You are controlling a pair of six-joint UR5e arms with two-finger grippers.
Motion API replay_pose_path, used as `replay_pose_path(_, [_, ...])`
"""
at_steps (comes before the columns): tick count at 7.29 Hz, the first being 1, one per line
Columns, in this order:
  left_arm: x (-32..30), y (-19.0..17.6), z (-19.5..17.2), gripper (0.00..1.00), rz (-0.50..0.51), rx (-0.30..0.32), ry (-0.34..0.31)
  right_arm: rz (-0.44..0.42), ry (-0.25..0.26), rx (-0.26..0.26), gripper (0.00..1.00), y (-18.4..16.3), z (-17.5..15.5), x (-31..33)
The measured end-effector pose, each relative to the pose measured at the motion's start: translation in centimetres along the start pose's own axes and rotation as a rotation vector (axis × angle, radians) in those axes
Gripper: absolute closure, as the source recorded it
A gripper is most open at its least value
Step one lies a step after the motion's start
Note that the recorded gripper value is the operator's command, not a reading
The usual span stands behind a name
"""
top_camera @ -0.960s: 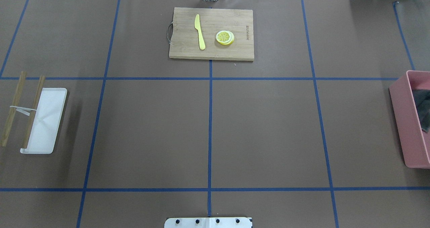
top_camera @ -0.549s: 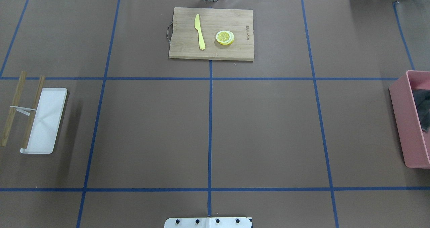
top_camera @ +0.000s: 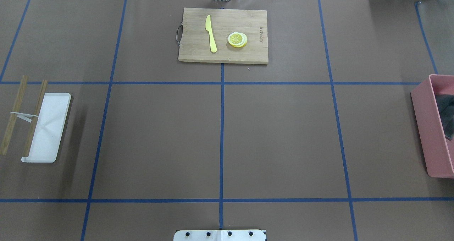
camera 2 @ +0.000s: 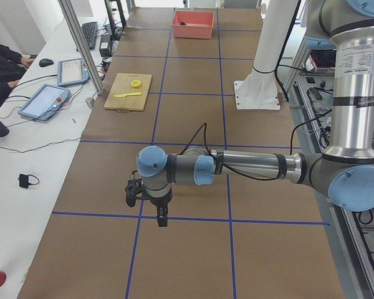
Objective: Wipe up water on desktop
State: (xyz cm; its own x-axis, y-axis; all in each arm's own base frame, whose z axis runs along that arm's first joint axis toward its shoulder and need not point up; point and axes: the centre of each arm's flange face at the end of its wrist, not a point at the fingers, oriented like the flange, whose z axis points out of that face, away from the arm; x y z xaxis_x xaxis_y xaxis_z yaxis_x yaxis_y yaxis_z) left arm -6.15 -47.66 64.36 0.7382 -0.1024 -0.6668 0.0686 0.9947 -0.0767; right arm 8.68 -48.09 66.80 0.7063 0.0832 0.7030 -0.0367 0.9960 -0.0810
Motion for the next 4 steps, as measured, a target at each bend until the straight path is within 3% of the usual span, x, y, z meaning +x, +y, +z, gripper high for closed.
replay_pose_path(4, [-0.15,0.04,0.14,0.02,-0.004,-0.003,0.000,0.002,0.001,-0.002,0.00,0.10,0.08,0.09])
